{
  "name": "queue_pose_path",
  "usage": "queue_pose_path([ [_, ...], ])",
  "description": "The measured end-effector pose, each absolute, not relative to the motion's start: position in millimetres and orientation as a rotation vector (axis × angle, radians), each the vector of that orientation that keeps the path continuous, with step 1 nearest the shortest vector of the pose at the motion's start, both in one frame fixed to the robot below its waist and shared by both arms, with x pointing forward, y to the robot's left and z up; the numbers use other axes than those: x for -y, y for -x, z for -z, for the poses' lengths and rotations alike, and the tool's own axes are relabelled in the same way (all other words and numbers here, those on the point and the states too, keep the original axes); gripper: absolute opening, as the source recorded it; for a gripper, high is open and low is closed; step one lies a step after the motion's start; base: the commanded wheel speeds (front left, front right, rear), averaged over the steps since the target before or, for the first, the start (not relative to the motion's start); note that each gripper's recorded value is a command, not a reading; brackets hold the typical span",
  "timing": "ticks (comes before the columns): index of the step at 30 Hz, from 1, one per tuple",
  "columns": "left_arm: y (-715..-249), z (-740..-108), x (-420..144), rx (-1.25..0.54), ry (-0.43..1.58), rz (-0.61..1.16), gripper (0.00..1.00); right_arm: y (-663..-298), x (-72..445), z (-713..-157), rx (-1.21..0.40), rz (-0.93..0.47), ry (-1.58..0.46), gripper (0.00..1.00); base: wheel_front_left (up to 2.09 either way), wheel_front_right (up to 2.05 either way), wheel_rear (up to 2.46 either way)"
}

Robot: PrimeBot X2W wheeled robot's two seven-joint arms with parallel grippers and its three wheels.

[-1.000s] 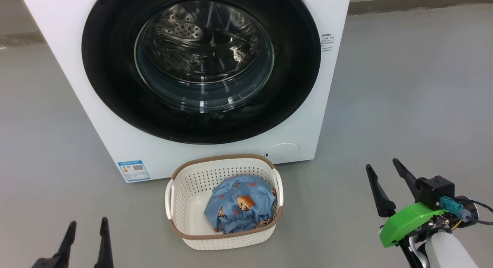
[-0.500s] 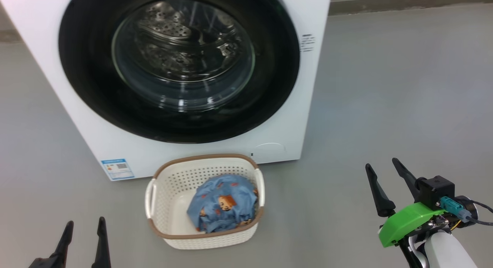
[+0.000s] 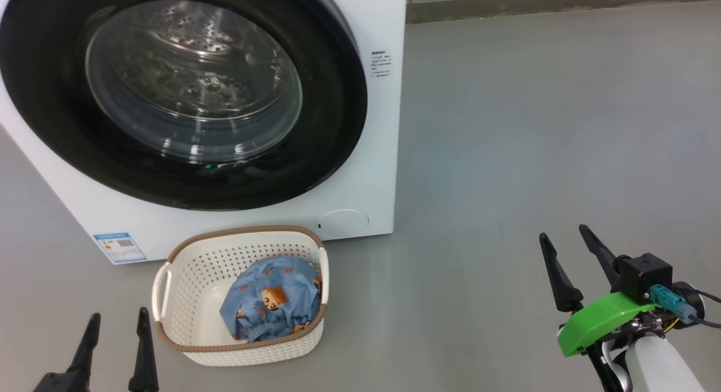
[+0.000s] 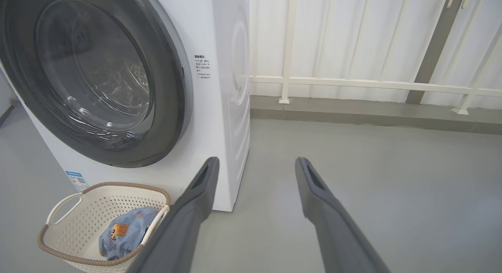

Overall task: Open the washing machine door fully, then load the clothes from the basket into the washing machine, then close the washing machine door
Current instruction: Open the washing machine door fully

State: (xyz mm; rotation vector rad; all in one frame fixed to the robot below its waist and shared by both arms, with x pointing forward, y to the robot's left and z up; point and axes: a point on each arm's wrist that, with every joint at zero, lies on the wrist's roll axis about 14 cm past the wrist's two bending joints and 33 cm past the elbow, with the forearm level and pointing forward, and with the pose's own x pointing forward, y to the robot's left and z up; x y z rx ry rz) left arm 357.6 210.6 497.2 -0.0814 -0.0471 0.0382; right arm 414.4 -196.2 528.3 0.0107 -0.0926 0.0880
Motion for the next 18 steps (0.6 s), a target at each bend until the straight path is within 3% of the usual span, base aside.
queue_pose_path([
  [18, -356, -508, -210, 0.083, 0.089, -0.029, 1.00, -415, 190, -533, 0.108, -0.102, -0.021, 1.00, 0.07, 0.07, -0.13],
])
